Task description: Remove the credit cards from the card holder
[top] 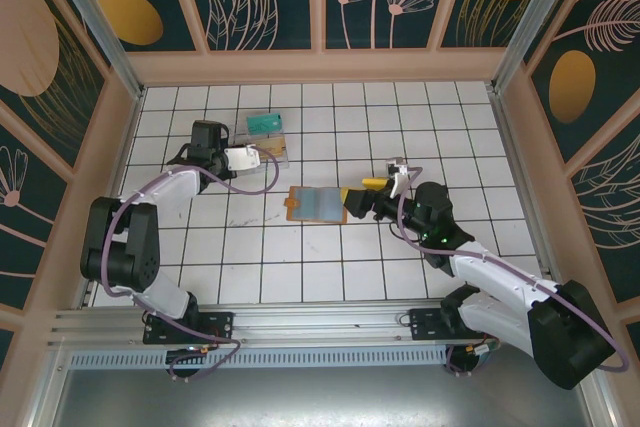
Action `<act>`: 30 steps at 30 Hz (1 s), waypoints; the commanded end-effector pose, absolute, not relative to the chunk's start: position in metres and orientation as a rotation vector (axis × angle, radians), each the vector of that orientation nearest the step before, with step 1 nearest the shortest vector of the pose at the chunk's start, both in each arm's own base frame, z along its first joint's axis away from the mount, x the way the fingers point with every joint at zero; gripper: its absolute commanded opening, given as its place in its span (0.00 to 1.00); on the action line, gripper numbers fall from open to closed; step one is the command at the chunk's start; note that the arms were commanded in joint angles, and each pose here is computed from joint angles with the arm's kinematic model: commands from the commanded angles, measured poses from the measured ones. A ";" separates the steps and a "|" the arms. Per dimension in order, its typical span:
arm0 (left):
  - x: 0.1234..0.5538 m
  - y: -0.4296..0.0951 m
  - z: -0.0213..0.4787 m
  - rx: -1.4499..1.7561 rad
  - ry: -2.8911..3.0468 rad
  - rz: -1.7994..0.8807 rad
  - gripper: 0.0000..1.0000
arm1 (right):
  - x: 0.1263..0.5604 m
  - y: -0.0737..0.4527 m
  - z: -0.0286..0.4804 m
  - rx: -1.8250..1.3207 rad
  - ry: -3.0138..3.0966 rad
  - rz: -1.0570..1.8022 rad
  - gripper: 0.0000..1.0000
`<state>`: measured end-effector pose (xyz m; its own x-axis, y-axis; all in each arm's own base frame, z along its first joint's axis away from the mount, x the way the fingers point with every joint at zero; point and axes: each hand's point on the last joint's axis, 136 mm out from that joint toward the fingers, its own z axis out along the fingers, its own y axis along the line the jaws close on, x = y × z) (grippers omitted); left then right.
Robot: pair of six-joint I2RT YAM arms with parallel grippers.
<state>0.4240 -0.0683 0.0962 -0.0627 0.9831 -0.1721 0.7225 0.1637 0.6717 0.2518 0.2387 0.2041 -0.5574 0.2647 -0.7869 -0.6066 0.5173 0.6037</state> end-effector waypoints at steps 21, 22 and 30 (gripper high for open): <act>0.460 -0.056 0.115 1.449 1.870 0.623 0.33 | 0.253 0.237 0.203 -0.272 1.821 1.186 0.99; 0.461 -0.055 0.116 1.434 1.873 0.631 0.33 | 0.253 0.237 0.203 -0.272 1.820 1.186 0.99; 0.456 -0.058 0.119 1.439 1.870 0.584 0.38 | 0.253 0.238 0.202 -0.276 1.823 1.188 0.99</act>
